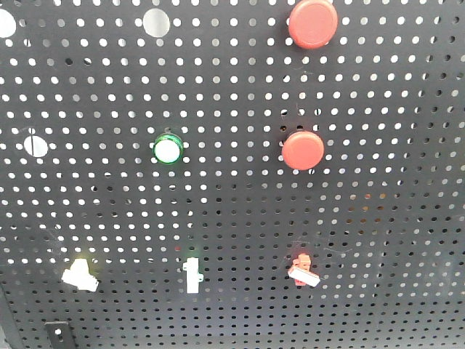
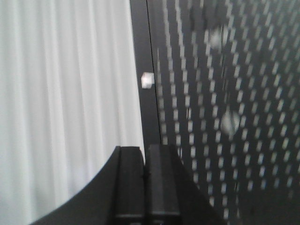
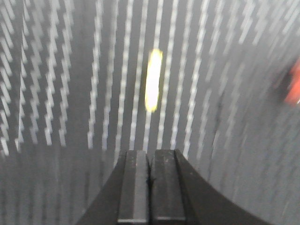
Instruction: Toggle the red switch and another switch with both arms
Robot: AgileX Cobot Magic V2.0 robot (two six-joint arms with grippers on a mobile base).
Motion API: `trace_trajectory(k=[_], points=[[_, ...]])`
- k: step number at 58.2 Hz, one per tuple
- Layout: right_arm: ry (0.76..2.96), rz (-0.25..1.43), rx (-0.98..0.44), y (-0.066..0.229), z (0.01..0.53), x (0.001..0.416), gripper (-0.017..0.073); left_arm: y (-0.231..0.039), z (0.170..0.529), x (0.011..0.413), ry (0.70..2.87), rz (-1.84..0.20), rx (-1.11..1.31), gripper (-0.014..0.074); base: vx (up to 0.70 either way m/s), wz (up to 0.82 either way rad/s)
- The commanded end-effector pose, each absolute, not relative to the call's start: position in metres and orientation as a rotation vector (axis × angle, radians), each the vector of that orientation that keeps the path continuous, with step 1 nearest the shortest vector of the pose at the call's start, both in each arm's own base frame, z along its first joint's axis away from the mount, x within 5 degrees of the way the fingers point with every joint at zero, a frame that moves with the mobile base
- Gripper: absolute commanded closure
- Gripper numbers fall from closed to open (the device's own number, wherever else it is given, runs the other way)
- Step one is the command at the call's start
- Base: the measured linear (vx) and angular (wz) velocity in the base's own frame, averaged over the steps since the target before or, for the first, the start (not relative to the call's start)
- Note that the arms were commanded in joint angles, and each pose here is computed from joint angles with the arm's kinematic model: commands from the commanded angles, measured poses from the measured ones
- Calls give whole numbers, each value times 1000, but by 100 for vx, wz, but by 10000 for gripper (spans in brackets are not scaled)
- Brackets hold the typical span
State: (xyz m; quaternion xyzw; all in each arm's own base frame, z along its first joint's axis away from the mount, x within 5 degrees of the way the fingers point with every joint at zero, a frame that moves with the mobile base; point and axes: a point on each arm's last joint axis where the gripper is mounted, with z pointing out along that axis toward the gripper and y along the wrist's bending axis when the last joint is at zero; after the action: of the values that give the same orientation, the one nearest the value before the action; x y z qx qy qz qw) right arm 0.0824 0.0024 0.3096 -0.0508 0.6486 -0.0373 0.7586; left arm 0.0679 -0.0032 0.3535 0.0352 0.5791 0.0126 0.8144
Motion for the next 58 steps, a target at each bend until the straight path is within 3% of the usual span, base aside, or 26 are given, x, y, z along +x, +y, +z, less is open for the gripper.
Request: trace_trajectory(k=[1, 13, 28, 40, 58], points=[[1355, -88, -108, 2, 323, 90, 566, -5, 360, 85, 1249, 18, 81, 591, 0, 0], [1416, -38, -72, 3, 317, 103, 566, -11, 350, 120, 1322, 0, 127, 591, 0, 0], [1444, -37, -74, 3, 314, 110, 566, -57, 336, 151, 1315, -163, 442, 591, 0, 0], [1418, -37, -73, 3, 317, 110, 566, -78, 323, 178, 1426, -285, 453, 591, 0, 0], [1418, -37, -73, 3, 317, 110, 566, -82, 330, 206, 1489, -347, 305, 591, 0, 0]])
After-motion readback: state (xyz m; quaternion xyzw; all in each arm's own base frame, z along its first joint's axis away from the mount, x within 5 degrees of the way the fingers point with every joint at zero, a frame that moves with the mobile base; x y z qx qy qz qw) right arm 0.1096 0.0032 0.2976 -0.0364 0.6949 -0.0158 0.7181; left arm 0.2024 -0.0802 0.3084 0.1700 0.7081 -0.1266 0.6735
